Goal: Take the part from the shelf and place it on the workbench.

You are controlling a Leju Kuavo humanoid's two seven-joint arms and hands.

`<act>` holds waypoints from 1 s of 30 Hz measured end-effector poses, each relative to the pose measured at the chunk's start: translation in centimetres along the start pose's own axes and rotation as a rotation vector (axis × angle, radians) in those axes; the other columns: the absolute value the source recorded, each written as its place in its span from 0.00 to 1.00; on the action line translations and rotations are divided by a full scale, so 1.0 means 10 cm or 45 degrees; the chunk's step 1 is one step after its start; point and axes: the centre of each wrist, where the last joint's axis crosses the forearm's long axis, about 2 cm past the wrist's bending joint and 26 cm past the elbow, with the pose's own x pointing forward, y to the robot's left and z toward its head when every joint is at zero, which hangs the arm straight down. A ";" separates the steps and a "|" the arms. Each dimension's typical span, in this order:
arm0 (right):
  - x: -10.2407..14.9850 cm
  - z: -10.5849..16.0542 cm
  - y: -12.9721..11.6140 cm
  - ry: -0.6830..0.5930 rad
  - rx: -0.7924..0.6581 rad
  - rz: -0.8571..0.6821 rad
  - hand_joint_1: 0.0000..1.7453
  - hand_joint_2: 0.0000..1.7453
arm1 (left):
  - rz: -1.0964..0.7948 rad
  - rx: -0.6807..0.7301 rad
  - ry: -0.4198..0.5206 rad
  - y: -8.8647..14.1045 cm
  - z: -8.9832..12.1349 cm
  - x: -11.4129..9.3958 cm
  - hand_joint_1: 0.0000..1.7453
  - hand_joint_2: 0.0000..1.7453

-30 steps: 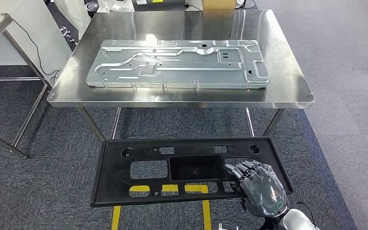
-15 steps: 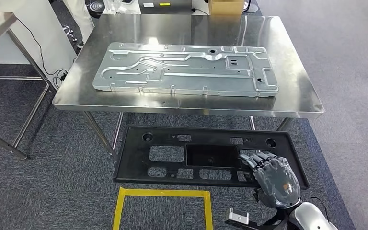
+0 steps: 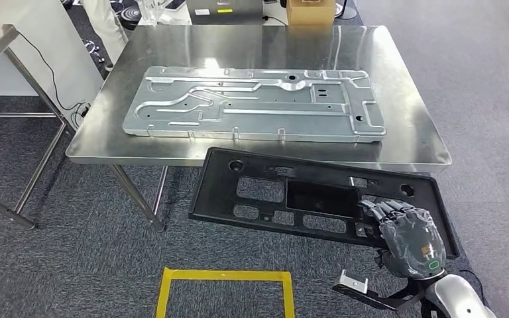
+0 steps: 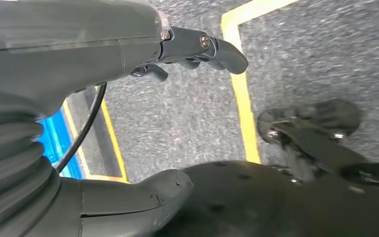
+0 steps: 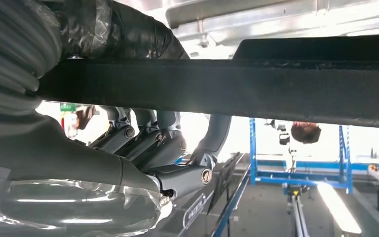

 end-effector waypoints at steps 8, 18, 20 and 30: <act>-0.08 0.01 -0.05 0.017 -0.005 0.045 1.00 1.00 | 0.000 0.001 -0.003 0.01 0.00 -0.01 0.00 1.00; -0.16 0.03 -0.09 0.041 0.014 0.074 1.00 1.00 | -0.003 -0.002 -0.012 0.01 0.00 0.01 0.00 1.00; -0.17 0.03 -0.10 0.043 0.015 0.078 1.00 1.00 | -0.003 0.000 -0.015 0.02 0.00 0.02 0.00 1.00; -0.16 0.05 -0.11 0.043 0.018 0.078 1.00 1.00 | -0.003 -0.001 -0.005 0.02 0.00 -0.03 0.00 1.00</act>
